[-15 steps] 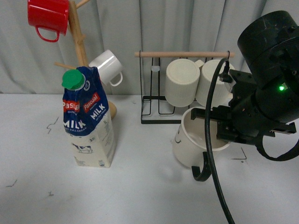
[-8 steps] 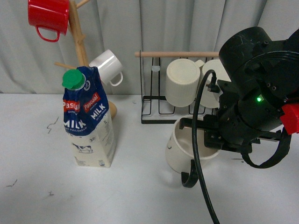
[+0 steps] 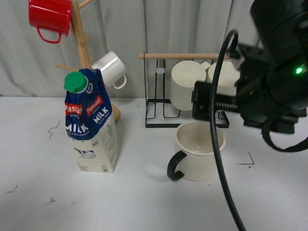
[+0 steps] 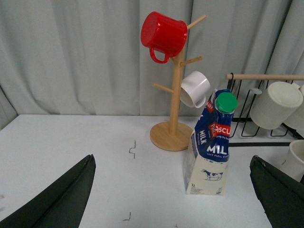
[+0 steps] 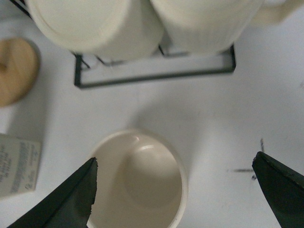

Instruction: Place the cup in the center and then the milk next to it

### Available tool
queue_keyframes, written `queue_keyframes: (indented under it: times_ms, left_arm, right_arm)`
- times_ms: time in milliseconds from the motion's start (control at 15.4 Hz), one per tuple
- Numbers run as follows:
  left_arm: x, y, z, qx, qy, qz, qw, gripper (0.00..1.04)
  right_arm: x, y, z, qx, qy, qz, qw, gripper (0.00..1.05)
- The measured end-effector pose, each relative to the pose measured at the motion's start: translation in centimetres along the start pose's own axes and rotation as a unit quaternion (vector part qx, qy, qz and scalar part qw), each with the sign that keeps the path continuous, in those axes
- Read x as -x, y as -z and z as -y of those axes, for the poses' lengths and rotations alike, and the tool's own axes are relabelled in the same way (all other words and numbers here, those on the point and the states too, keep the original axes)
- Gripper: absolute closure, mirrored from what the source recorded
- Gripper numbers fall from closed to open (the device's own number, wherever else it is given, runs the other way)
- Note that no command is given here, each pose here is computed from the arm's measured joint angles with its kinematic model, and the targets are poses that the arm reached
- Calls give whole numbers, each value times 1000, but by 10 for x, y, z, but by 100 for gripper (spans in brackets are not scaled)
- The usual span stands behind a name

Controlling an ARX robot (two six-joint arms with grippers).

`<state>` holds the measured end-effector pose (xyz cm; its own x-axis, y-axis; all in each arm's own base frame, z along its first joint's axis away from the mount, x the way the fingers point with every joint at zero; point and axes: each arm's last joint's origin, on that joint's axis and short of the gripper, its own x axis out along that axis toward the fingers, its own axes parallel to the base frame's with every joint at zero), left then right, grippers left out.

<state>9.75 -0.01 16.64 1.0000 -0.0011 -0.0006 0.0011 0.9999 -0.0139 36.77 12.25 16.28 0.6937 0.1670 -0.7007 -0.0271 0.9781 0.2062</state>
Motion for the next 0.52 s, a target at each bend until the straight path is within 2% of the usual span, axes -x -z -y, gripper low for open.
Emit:
queue_keyframes:
  times_ms: [130,195,261,326,391,456,521]
  left_arm:
    - [0,0,0,0,0,0,1000,7]
    - [0,0,0,0,0,0,1000,7]
    - [0,0,0,0,0,0,1000,7]
    - [0,0,0,0,1,0,1000,7]
    - [0,0,0,0,-1,-1,1000,7]
    - [0,0,0,0,-1,0,1000,7]
    - [0,0,0,0,0,0,1000,7]
  right_arm:
    - [39,-4,2,19,-29,112,993,6]
    - [50,-7,1,22,-38,143,989,6]
    - [50,-11,1,31,-30,210,977,10]
    - [47,1,10,46,13,282,958,21]
    - [51,31,30,70,40,307,948,34]
    - [66,45,48,77,53,341,935,46]
    - [86,44,56,74,54,385,918,57]
